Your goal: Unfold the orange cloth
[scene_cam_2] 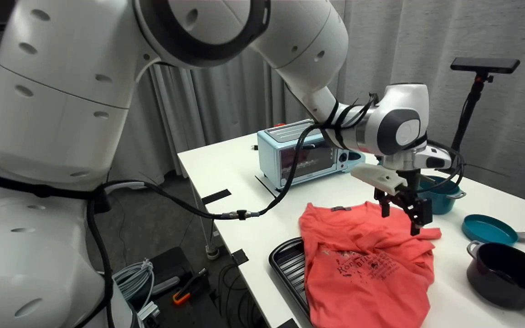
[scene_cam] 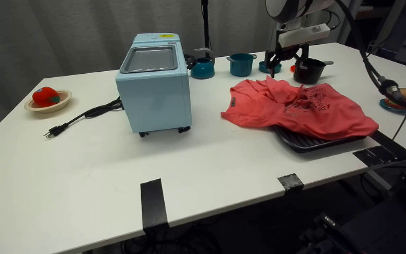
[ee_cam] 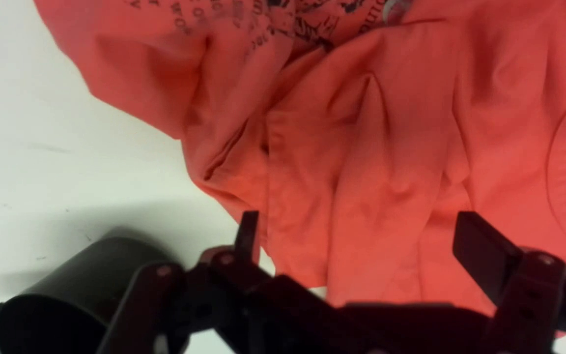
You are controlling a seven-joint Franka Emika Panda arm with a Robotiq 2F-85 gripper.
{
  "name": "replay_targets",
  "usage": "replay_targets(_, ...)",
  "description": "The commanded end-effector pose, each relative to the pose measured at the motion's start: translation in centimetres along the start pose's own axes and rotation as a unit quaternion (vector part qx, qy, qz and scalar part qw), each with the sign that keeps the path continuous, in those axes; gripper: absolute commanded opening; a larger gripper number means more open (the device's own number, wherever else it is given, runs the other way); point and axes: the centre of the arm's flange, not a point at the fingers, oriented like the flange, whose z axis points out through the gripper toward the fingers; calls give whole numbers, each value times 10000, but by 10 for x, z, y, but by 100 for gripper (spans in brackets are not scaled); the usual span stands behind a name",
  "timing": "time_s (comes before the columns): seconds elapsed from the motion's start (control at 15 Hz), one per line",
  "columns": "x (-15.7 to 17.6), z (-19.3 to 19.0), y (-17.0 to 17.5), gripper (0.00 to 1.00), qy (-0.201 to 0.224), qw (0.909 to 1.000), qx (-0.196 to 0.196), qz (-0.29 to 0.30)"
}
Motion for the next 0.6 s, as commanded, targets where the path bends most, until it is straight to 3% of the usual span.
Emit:
replay_targets(0.0,20,32,-12,100,-12,9998,21,221)
replay_targets(0.53,26,68,-29,100,-664,9951,497,540)
